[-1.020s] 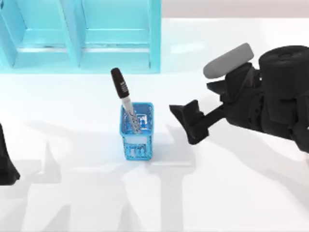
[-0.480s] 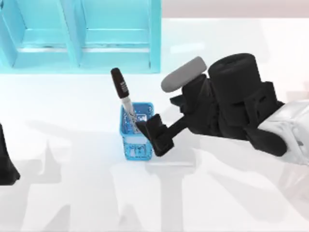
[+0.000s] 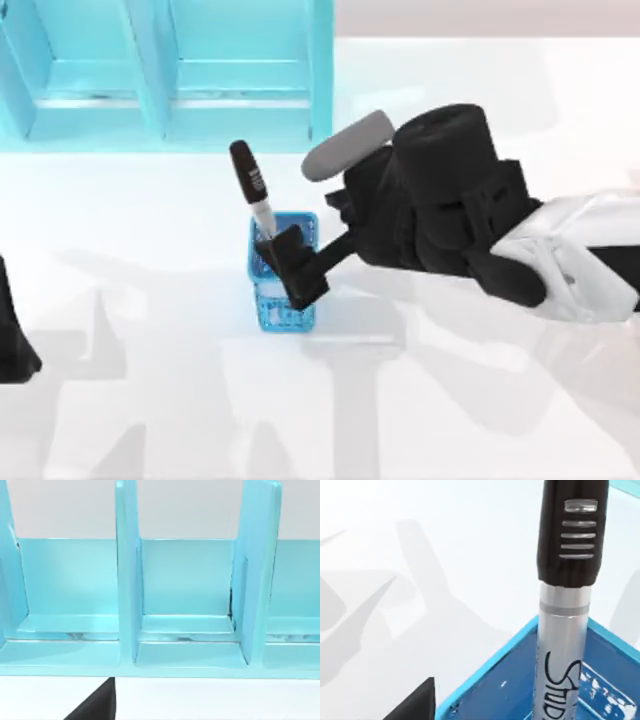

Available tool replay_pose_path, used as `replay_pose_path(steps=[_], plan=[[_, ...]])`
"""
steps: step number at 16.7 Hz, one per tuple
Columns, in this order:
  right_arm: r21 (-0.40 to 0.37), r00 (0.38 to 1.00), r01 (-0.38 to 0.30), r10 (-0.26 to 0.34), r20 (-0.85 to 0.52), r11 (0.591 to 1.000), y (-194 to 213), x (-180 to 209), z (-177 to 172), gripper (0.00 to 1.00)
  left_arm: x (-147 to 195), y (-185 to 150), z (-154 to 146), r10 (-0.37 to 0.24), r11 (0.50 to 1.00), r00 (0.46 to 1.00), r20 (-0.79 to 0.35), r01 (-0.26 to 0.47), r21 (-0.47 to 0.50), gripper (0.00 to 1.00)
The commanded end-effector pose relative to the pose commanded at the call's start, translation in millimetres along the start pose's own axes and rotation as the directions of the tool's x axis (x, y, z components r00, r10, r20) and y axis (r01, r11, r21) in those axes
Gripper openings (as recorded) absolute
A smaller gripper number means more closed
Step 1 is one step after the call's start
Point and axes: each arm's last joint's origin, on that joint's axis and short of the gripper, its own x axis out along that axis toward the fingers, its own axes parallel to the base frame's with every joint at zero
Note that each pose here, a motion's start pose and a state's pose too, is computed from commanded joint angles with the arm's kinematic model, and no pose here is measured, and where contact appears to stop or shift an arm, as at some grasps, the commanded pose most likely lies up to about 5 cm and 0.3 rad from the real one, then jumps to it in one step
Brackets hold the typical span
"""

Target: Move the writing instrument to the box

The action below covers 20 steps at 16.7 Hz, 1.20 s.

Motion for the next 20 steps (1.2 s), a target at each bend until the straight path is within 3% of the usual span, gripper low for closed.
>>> replay_pose_path(steps=[5,11,20], plan=[[0.002,1.0,0.002,-0.002,-0.012,1.0,-1.3,61.8,-6.7,1.0,0.0,0.0,0.0,0.0,1.0,1.0,0.0,0.0,0.0,1.0],[0.002,1.0,0.002,-0.002,-0.007,1.0,-0.5,71.0,-6.8,1.0,0.0,0.0,0.0,0.0,1.0,1.0,0.0,0.0,0.0,1.0],[0.002,1.0,0.002,-0.002,-0.007,1.0,-0.5,71.0,-6.8,0.32,0.0,0.0,0.0,0.0,1.0,1.0,0.0,0.0,0.0,1.0]])
